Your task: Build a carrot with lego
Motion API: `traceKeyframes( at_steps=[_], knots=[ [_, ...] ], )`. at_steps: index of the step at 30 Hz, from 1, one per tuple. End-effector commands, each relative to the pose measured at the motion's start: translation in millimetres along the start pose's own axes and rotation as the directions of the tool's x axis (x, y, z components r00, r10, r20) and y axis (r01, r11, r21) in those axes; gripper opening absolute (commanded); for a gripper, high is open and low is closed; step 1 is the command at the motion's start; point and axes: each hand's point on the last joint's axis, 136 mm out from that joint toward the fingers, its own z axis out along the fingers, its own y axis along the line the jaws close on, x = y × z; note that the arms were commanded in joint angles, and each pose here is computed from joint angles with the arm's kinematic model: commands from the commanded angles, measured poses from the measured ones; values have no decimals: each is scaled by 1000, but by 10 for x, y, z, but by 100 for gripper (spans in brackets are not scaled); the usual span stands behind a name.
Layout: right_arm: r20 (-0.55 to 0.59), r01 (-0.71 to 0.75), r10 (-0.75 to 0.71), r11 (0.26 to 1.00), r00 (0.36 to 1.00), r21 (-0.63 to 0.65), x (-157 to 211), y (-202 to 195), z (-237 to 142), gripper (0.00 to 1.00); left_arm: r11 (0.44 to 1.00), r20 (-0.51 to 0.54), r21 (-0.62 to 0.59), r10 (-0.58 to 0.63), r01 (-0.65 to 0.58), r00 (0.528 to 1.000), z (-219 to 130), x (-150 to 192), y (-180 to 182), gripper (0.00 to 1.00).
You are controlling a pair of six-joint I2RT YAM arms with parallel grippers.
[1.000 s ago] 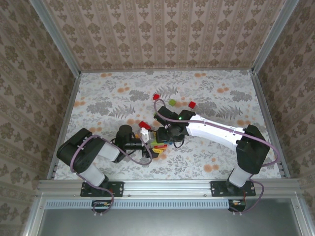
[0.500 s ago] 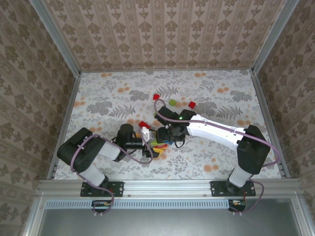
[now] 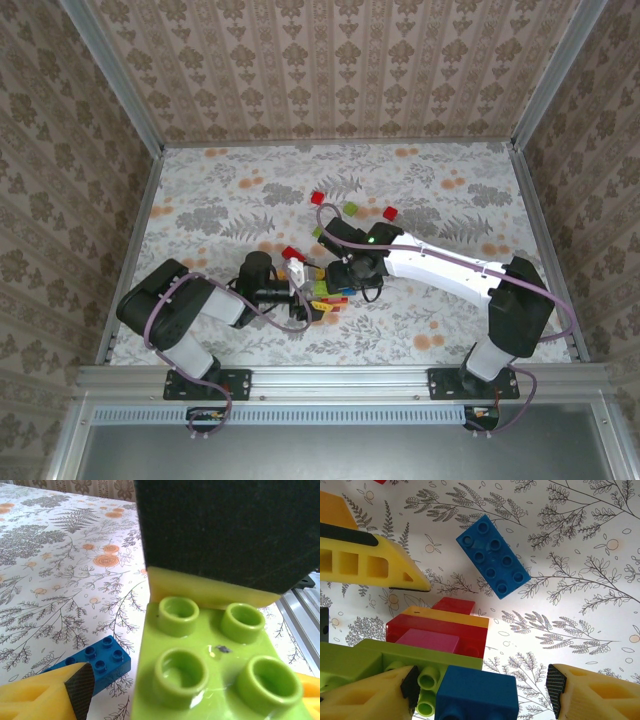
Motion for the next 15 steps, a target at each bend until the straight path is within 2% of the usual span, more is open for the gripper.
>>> traceKeyframes(
  at_steps=[1,15],
  knots=[
    [6,16,-17,1000,1000,16,13,-53,-65,70,999,12,31,28,-28,1000,22,-42,-35,81],
    [42,31,-30,999,999,-26,-102,61,-149,70,996,45,63,64,-66,997,25,-184,-27,85]
  ],
)
